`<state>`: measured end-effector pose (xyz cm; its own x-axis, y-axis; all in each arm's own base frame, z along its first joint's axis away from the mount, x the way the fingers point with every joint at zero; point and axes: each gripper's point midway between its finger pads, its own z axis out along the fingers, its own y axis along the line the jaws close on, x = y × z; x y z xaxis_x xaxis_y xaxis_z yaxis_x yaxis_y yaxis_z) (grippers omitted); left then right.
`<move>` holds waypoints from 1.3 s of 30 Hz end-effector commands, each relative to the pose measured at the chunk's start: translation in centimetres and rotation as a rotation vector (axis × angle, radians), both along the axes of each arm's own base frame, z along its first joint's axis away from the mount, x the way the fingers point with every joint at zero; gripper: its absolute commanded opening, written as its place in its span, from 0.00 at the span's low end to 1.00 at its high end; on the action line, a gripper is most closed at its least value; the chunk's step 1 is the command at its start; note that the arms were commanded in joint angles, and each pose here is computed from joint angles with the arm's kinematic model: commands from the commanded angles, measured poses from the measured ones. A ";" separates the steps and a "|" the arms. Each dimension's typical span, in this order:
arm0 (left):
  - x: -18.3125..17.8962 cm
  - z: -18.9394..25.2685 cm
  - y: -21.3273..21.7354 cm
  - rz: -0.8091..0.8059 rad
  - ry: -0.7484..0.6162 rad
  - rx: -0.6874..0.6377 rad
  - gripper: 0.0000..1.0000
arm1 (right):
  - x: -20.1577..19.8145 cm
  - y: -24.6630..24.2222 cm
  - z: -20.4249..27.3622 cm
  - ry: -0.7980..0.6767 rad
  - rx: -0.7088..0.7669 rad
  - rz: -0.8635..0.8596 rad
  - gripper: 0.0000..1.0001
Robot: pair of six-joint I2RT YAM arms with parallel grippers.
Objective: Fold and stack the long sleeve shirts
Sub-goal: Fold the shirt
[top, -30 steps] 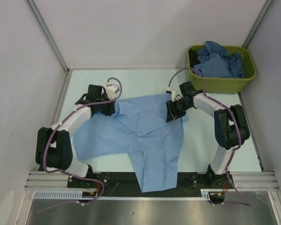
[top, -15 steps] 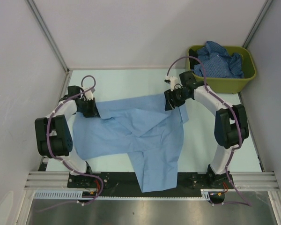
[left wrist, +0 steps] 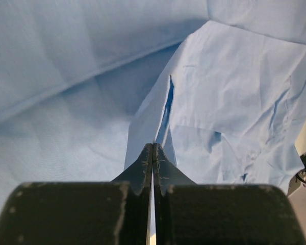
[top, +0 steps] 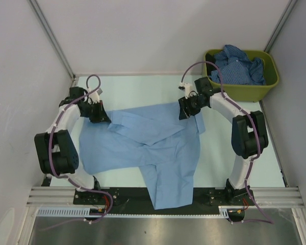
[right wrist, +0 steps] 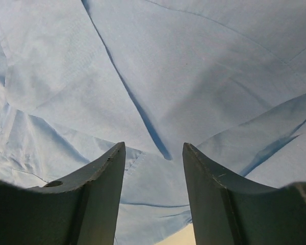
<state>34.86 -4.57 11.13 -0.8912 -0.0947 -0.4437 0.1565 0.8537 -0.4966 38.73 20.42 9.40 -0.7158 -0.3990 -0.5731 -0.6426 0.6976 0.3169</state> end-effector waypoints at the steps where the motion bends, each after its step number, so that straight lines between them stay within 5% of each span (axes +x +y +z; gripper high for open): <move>1: -2.3 2.8 -0.5 0.011 -0.027 -0.032 0.00 | 2.4 0.3 2.2 -0.084 0.040 0.003 0.53; 16: 1.6 -0.7 8.7 0.263 -0.052 0.105 0.00 | 1.8 1.0 2.6 -0.083 0.012 0.033 0.49; 18: 1.6 -0.4 8.0 0.200 -0.076 0.081 0.00 | 1.2 1.1 2.0 -0.075 0.000 0.043 0.49; 19: 1.6 -0.1 6.6 0.146 -0.091 0.055 0.05 | 0.8 1.1 1.7 -0.065 -0.002 0.047 0.49; 20: 1.5 0.0 5.9 0.096 -0.109 0.062 0.28 | 0.6 1.1 1.5 -0.062 -0.002 0.052 0.49; 22: 1.5 -0.1 3.9 0.007 -0.131 0.087 0.51 | 0.7 1.0 1.0 -0.054 -0.008 0.048 0.49; 25: 1.7 -1.1 2.3 -0.037 -0.114 0.119 0.62 | 1.3 1.0 0.7 -0.049 -0.013 0.041 0.49; 39: 1.7 -7.2 1.7 -0.086 0.034 0.144 0.60 | 1.6 1.1 -2.3 0.017 -0.025 0.029 0.49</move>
